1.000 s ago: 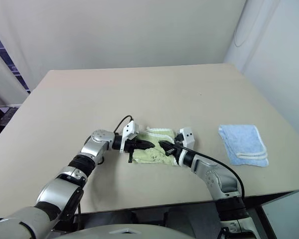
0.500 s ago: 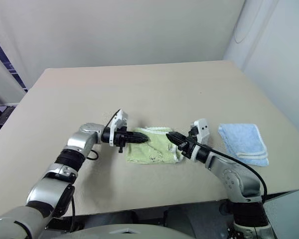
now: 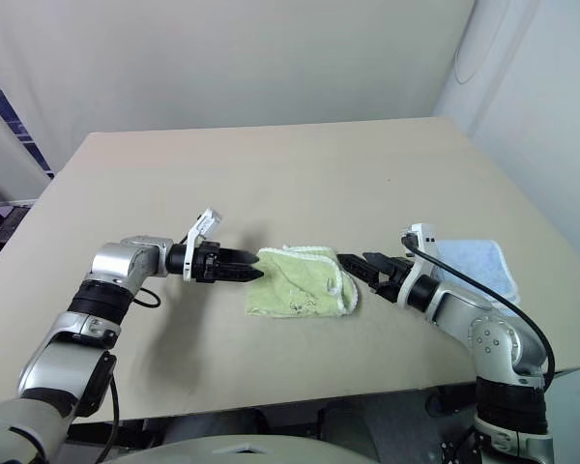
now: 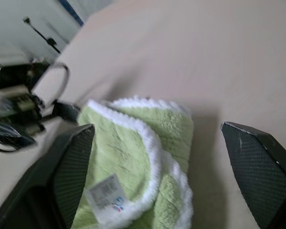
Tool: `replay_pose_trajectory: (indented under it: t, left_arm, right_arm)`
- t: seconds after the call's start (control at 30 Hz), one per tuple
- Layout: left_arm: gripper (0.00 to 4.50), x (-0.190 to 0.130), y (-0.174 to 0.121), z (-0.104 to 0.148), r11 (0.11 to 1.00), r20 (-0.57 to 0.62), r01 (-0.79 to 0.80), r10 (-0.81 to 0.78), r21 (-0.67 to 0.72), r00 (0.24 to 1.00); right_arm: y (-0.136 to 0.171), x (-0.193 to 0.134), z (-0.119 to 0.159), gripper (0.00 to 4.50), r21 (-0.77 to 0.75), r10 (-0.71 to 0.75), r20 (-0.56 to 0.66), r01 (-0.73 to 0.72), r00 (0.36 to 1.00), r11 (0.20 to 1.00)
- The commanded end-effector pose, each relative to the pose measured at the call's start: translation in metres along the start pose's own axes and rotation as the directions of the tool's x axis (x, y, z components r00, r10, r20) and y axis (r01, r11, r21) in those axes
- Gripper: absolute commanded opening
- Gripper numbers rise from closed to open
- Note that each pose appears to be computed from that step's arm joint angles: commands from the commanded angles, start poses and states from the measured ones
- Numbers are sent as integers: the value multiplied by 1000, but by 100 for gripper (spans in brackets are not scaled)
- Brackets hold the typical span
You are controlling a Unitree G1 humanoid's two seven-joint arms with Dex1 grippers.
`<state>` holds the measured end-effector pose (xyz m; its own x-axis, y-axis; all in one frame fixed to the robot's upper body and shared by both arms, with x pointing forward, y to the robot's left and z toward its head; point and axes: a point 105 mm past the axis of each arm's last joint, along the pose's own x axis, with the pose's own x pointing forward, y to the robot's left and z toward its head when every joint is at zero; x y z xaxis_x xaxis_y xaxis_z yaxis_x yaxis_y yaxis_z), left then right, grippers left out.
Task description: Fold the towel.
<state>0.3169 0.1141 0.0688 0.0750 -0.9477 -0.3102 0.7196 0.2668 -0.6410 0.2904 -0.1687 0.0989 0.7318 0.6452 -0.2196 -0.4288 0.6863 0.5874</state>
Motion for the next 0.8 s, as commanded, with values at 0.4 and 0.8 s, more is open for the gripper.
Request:
replay_pose_trajectory:
  t: [0.4, 0.8]
  left_arm:
    - [449, -10, 2, -10, 903, -4, -31, 33, -428, 999]
    - [449, 43, -31, -28, 827, -118, 30, -116, -561, 986]
  right_arm:
    - [6, 4, -6, 449, 106, -12, 62, 5, 998, 994]
    - [2, 3, -5, 449, 125, -55, 95, 43, 994, 991]
